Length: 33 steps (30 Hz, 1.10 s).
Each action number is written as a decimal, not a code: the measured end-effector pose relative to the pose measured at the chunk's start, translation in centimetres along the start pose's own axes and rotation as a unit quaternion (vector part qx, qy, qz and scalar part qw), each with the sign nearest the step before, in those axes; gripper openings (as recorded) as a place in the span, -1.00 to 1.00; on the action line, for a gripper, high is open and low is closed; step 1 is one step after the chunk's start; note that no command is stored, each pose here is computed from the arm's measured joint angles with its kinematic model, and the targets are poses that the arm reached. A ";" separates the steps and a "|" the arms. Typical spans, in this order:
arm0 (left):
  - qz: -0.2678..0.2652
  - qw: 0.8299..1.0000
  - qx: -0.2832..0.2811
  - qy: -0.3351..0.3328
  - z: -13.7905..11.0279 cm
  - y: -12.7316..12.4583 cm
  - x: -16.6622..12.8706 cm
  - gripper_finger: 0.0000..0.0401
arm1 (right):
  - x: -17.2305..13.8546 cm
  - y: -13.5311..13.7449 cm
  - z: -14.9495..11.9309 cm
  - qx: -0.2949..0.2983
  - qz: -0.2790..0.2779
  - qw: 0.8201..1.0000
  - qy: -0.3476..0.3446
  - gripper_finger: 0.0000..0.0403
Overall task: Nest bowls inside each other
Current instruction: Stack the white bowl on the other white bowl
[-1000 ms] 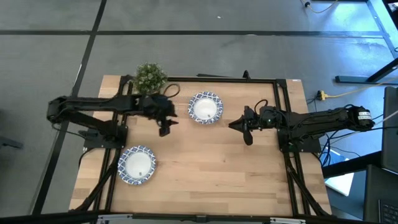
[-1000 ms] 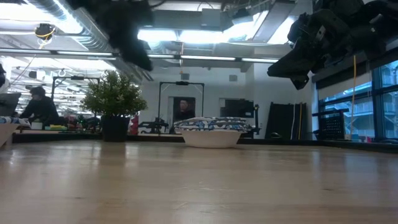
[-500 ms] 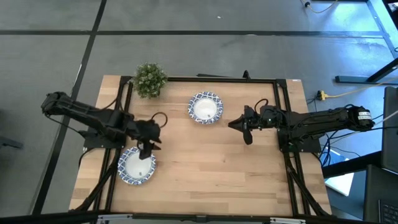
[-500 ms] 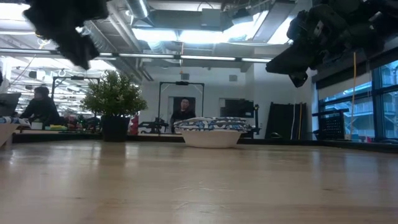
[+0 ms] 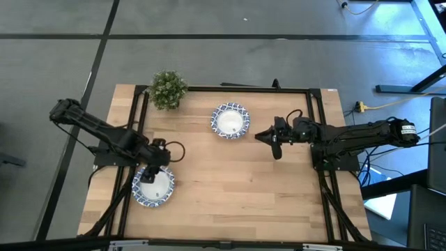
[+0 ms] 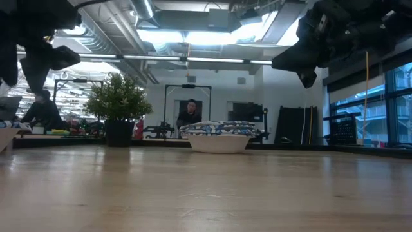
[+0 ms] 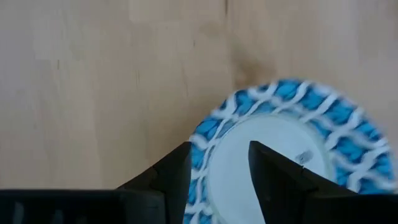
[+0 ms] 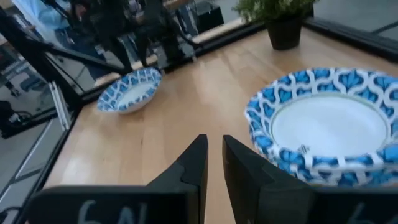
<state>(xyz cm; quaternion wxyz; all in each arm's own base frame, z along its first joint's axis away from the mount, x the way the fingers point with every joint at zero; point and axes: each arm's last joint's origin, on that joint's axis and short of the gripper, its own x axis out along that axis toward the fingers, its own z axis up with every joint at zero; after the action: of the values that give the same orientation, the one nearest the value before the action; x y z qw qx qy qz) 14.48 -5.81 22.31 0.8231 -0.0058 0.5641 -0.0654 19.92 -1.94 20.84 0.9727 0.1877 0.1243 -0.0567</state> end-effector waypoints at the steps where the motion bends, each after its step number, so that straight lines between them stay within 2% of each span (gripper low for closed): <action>1: 0.005 1.000 0.008 0.011 -0.1 0.0 0.1 -0.23 | 0.0 0.0 0.1 0.000 0.002 1.000 -0.006 -0.75; 6: 0.016 0.998 0.046 0.050 -0.1 0.0 1.0 -0.23 | 0.0 0.1 0.4 0.001 0.007 1.000 -0.018 -0.75; 24: 0.023 0.991 0.051 0.124 0.7 -0.4 4.1 -0.23 | 0.0 0.1 0.5 -0.001 0.002 1.000 -0.027 -0.75; 30: 0.006 0.995 0.070 0.070 2.1 -0.8 5.0 -0.23 | 0.0 0.1 0.5 -0.001 0.001 1.000 -0.027 -0.75; 33: 0.009 0.995 0.067 0.071 2.2 -0.7 5.3 -0.23 | 0.0 0.1 0.5 -0.001 0.002 1.000 -0.027 -0.75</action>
<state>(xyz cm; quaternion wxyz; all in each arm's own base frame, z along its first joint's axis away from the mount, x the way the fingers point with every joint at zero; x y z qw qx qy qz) 18.36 -7.24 18.25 0.7799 0.0594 0.6156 -0.0962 20.04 -2.01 21.34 0.9760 0.1853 0.0973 -0.0601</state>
